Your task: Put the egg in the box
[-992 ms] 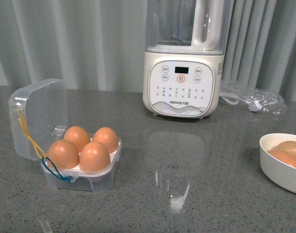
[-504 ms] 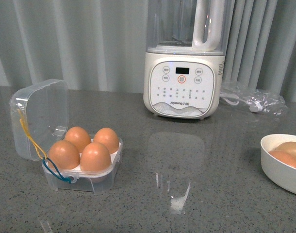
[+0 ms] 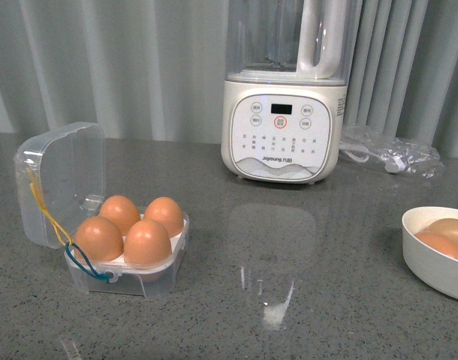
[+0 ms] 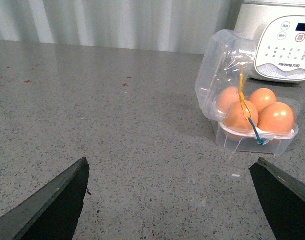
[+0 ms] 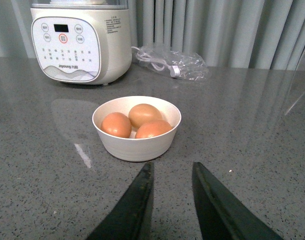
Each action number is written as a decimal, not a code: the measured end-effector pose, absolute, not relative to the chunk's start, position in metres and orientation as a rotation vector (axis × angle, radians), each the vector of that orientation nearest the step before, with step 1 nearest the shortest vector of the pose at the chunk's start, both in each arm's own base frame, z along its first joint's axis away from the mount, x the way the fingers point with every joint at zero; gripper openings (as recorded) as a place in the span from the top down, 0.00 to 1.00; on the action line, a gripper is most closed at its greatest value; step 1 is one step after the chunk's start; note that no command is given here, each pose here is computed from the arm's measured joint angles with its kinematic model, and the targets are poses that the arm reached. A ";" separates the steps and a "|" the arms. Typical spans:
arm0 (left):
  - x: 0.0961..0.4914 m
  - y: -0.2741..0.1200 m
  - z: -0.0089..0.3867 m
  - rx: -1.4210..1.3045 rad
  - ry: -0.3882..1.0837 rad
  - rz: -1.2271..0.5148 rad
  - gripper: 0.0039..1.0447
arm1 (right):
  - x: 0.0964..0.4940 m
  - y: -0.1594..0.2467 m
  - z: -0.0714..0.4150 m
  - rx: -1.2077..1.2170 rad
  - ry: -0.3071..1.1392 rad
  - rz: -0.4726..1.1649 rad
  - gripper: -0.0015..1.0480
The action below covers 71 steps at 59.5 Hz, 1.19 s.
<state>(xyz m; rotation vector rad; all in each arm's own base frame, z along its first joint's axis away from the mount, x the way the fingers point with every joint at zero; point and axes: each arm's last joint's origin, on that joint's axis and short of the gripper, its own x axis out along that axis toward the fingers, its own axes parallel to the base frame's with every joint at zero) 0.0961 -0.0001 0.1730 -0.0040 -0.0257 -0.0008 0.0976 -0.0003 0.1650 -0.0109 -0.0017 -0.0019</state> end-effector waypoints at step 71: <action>0.197 0.041 0.242 -0.105 0.161 0.156 0.06 | 0.098 0.000 0.165 -0.010 -0.001 -0.002 0.07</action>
